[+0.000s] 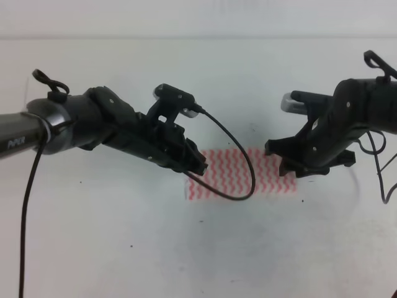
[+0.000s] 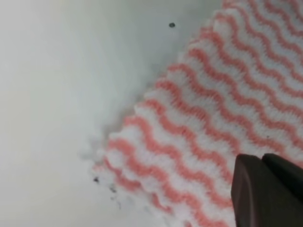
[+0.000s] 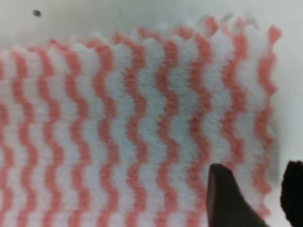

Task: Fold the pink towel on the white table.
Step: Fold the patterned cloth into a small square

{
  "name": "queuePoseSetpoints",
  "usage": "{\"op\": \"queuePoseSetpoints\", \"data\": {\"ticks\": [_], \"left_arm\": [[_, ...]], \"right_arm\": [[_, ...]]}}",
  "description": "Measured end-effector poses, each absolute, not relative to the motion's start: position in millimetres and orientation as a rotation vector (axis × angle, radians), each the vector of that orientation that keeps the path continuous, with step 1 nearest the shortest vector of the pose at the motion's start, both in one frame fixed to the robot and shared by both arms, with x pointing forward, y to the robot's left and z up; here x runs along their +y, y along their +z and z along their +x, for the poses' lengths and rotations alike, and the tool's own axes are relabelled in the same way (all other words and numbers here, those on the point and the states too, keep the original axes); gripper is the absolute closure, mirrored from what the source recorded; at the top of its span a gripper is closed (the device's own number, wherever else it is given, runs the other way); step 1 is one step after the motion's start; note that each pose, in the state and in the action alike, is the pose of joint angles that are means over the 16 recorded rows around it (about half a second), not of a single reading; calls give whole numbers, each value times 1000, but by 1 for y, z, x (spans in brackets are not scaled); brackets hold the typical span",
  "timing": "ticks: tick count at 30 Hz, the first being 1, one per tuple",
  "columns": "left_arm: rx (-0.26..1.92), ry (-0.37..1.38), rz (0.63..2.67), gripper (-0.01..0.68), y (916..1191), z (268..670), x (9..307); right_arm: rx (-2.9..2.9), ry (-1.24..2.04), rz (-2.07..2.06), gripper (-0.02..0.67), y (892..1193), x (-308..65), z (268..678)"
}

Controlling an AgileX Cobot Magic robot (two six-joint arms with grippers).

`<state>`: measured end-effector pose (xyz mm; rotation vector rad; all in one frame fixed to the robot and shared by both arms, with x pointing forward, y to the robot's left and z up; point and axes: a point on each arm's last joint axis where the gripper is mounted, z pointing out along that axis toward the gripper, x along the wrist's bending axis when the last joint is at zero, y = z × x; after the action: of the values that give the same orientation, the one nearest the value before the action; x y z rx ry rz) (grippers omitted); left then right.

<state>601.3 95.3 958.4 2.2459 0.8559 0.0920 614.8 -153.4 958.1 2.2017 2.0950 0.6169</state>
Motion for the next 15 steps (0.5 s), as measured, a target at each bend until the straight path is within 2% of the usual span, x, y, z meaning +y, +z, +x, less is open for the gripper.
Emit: {"op": "queuePoseSetpoints", "data": {"ticks": [15], "left_arm": [[779, 160, 2254, 678, 960, 604, 95]], "right_arm": [[2085, 614, 2220, 398, 942, -151, 621]]}}
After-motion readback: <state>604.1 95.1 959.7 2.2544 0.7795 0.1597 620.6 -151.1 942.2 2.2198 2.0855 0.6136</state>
